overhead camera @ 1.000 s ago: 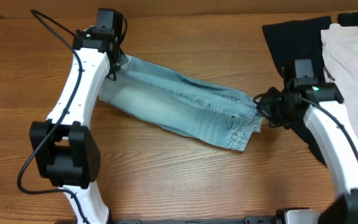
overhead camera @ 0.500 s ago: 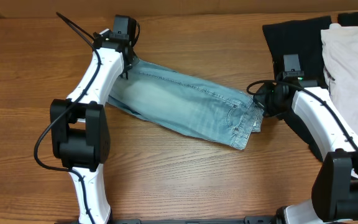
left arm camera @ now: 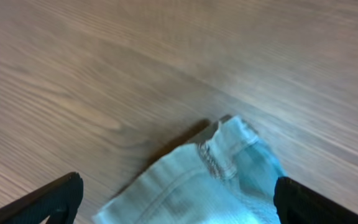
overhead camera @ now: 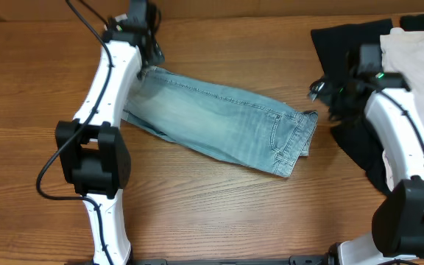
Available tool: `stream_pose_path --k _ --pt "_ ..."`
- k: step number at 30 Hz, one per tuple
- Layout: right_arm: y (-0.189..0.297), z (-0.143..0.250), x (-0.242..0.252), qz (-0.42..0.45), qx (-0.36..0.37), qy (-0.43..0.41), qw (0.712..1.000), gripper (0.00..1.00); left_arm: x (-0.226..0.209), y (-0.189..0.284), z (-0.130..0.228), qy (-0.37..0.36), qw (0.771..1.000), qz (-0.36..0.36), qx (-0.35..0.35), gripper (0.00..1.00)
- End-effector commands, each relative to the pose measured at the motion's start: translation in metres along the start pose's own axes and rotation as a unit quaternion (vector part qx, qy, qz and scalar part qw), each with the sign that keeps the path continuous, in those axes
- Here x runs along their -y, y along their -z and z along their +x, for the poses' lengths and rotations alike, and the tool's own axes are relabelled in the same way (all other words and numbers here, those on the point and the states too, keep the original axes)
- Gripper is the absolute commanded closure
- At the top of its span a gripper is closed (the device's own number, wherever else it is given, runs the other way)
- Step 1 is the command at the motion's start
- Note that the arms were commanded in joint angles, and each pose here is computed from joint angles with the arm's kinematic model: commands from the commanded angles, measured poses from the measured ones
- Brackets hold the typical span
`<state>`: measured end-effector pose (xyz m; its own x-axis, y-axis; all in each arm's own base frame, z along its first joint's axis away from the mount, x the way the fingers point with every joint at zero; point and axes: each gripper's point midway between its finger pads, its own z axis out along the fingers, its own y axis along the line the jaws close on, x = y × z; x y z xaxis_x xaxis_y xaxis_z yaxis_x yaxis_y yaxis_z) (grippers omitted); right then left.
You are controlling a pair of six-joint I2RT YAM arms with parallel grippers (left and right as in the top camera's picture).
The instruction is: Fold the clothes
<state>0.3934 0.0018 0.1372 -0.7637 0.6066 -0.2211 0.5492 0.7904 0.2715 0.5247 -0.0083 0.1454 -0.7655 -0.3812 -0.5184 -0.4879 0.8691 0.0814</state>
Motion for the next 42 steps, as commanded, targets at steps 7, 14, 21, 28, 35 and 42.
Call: stream_pose_path --k 7,14,21,28,35,42 --pt "0.039 0.025 -0.058 -0.054 -0.025 0.139 0.988 0.96 0.002 0.080 -0.036 -0.036 0.997 0.070 0.015 0.00" --pt "-0.023 0.071 -0.037 -0.018 -0.105 0.125 0.987 0.96 -0.001 0.067 -0.021 -0.045 0.997 0.056 -0.011 0.00" --pt "-0.064 0.068 -0.016 -0.027 -0.086 0.105 0.990 0.96 -0.002 0.054 -0.010 -0.051 0.997 0.048 -0.027 0.00" --pt "-0.096 0.067 0.009 -0.026 -0.075 0.074 0.994 0.96 -0.001 0.037 0.002 -0.052 0.997 0.040 -0.042 0.00" --pt "-0.116 0.076 0.025 -0.021 -0.078 0.062 0.995 0.96 -0.001 0.022 0.014 -0.055 0.996 0.033 -0.056 0.00" --pt "-0.131 0.079 0.025 -0.024 -0.087 0.051 0.995 0.66 -0.002 0.018 0.018 -0.059 0.996 0.032 -0.062 0.00"
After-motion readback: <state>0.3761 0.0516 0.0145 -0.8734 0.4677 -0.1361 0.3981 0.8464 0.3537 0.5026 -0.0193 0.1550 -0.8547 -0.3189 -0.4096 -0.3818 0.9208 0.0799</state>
